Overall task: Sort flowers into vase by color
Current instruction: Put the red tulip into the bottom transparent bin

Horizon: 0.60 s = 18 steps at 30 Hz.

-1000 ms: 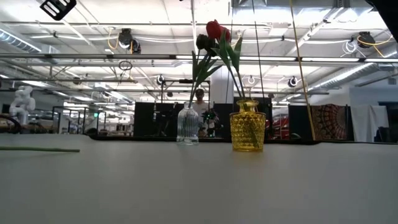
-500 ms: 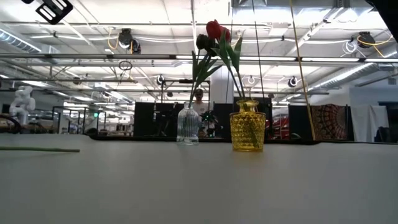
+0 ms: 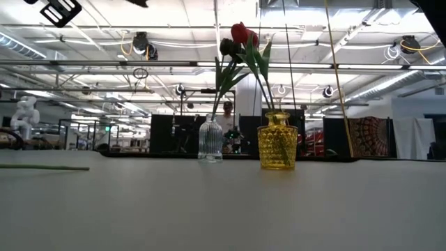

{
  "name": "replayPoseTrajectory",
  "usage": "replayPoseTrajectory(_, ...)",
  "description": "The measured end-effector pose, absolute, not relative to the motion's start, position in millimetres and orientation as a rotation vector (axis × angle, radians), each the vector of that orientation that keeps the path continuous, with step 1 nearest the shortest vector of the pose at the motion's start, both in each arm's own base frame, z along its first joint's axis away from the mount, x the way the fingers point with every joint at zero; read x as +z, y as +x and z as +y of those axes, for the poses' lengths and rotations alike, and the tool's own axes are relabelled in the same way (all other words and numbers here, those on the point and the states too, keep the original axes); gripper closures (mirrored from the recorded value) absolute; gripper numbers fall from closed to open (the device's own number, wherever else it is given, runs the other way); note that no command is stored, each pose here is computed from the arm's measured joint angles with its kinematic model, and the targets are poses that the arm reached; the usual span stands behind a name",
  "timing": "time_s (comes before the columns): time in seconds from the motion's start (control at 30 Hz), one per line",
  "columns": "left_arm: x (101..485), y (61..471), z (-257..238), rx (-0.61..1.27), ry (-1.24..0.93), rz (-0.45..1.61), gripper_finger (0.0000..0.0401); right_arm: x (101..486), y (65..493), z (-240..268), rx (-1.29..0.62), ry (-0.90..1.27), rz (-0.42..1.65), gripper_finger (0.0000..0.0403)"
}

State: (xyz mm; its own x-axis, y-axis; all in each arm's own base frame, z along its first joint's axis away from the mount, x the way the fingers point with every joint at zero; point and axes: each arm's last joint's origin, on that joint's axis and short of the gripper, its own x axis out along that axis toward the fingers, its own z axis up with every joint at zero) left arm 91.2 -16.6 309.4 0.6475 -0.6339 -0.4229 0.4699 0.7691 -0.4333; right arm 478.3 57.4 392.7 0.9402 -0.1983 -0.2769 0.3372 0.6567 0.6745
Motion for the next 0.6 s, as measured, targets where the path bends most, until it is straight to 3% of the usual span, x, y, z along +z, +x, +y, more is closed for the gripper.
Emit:
replayPoseTrajectory(0.13,309.4,91.1,-16.6,-0.638,-0.298,0.591,0.0314,392.7,478.3,57.4,-0.305,0.799,0.185,0.0225)
replayPoseTrajectory(0.33,309.4,91.2,-16.6,-0.637,-0.298,0.591,0.0385,392.7,478.3,57.4,-0.305,0.799,0.185,0.0225)
replayPoseTrajectory(0.6,309.3,91.6,-16.2,-0.617,-0.299,0.592,0.0396,392.9,478.2,57.4,-0.305,0.798,0.185,0.0225)
